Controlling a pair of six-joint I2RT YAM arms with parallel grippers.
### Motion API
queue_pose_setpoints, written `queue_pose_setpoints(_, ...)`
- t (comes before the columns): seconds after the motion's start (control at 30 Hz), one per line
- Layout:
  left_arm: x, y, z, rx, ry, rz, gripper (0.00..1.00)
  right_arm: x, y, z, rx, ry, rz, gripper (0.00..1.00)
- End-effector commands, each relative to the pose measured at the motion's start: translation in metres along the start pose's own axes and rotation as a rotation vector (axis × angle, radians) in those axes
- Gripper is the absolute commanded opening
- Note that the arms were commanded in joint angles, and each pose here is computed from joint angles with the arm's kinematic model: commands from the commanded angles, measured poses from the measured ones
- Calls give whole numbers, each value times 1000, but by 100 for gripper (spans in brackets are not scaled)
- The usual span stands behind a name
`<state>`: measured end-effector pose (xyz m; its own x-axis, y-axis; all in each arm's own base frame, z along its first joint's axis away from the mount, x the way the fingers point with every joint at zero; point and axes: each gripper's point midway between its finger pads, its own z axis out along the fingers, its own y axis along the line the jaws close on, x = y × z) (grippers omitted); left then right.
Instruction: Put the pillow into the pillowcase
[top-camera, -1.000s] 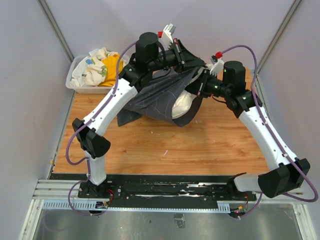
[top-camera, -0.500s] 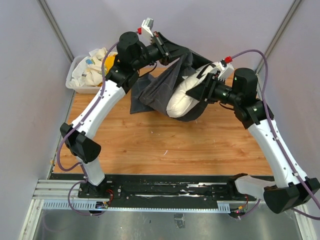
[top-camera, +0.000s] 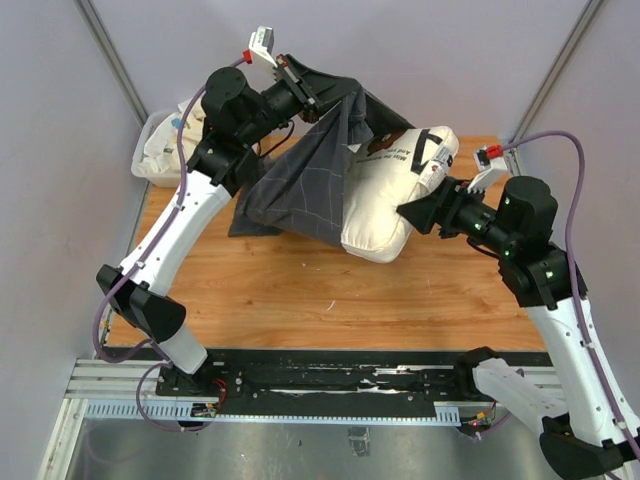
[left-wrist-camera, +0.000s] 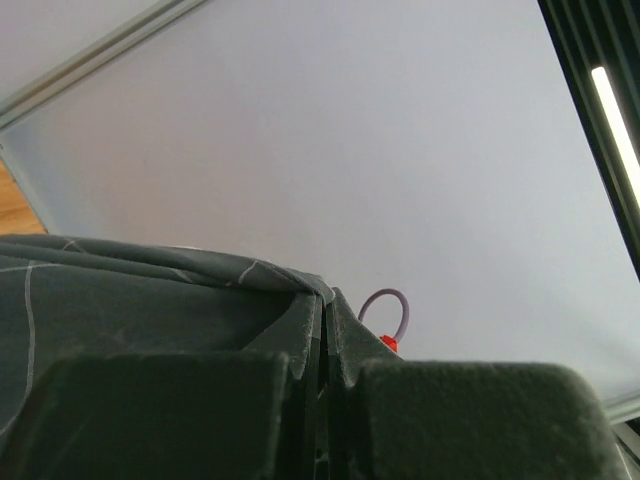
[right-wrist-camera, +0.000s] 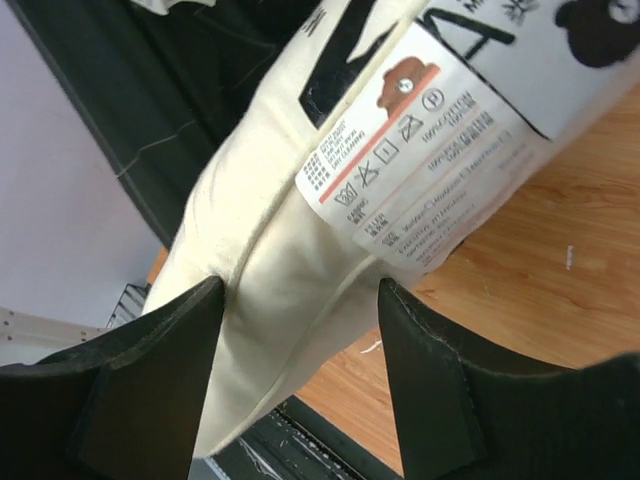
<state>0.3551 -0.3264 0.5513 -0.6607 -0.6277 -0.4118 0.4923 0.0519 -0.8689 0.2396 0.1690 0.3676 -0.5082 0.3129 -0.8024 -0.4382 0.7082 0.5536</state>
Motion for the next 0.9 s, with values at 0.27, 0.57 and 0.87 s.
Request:
queue_pose_setpoints(0.27,-41,-81,-30,171,-201,92,0,16,-59,-63,311,-179,-13,66)
queue_pose_setpoints(0.57,-50,-93,-38,166,-237,134,0,62,-97,-38,416,-39,121,65)
queue_pose_setpoints(0.87,-48,-93,-41,160,-229,136,0,59,-125,11,314,-94,250,64)
